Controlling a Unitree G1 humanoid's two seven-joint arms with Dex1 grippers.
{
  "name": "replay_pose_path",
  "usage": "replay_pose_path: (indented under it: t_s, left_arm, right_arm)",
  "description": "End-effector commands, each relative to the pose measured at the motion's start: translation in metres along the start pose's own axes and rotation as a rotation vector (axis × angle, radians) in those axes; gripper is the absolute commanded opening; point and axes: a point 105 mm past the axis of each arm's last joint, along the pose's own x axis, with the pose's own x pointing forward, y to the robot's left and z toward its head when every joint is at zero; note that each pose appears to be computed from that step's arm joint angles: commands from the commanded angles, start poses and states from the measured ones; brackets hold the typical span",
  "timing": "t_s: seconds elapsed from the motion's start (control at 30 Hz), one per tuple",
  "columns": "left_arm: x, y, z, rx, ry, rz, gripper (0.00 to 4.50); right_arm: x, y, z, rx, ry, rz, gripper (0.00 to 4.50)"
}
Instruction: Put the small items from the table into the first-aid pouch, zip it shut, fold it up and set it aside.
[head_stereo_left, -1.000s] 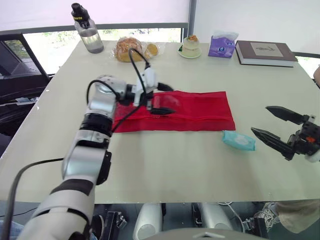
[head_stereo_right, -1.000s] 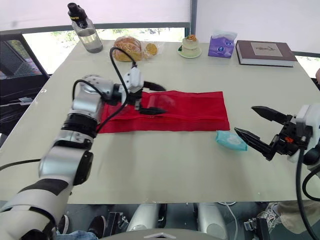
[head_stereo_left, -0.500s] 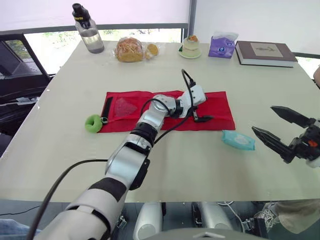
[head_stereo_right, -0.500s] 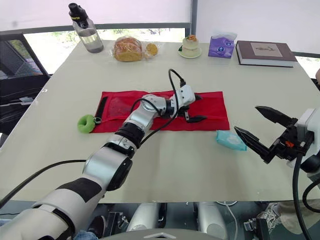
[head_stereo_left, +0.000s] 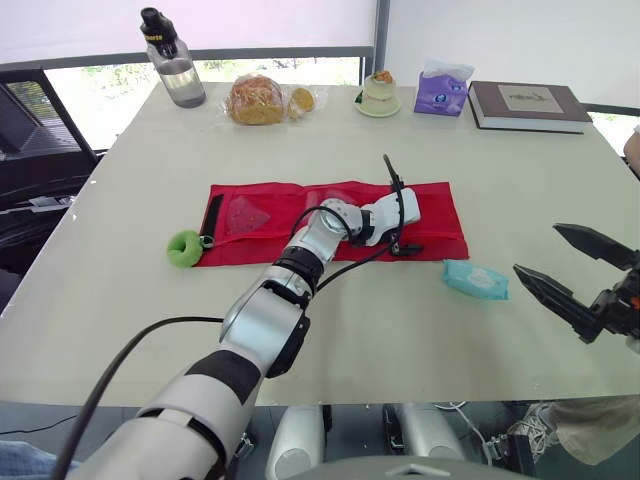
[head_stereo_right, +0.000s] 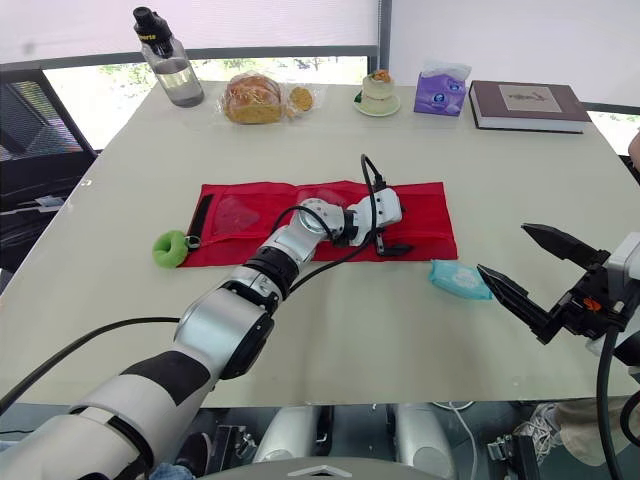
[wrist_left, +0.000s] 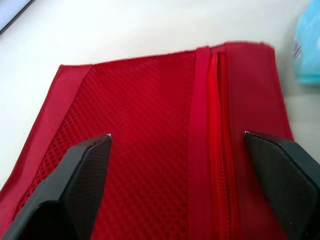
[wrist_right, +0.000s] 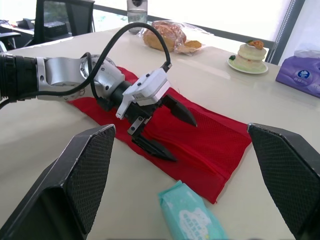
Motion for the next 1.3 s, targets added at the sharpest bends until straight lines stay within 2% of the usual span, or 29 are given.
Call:
replay_pose_path:
  t_s: [0.03,0.1,0.27,0.3,0.33,0.37,0.67,0.83,0.97,1.3]
  left_arm:
    - [-0.001,0.01,0.011,0.043,-0.014,0.037,4.24]
    - [0.0,0.012,0.012,0.021,-0.023,0.053,3.68]
    - [0.001,0.014,0.014,0.009,-0.031,0.079,1.31]
    - [0.001,0.014,0.014,0.008,-0.031,0.079,0.65]
    - [0.001,0.014,0.014,0.01,-0.032,0.076,0.24]
    - [0.001,0.014,0.015,0.01,-0.034,0.075,0.07]
    - [0.001,0.012,0.023,0.007,-0.082,0.056,0.07]
    - [0.007,0.003,0.031,-0.021,-0.122,0.007,0.07]
    - [0.008,0.003,0.033,-0.027,-0.124,0.007,0.07]
    - [0.006,0.002,0.035,-0.022,-0.137,-0.001,0.07]
  right_arm:
    - [-0.003,0.0,0.011,-0.06,-0.024,-0.007,4.5]
    - [-0.004,0.0,0.011,-0.061,-0.02,-0.006,4.5]
    - [-0.004,0.0,0.01,-0.062,-0.016,-0.001,4.5]
    - [-0.004,-0.001,0.01,-0.062,-0.016,0.001,4.5]
    - [-0.004,-0.001,0.01,-0.063,-0.015,0.002,4.5]
    - [-0.004,-0.002,0.009,-0.068,-0.01,-0.002,4.5]
    - [-0.013,-0.016,-0.019,-0.123,0.151,-0.071,4.5]
    - [-0.007,-0.032,-0.058,-0.175,0.26,0.075,4.5]
    - [0.006,-0.048,-0.065,-0.156,0.261,0.153,4.5]
    - [0.04,-0.048,-0.101,-0.134,0.334,0.349,4.5]
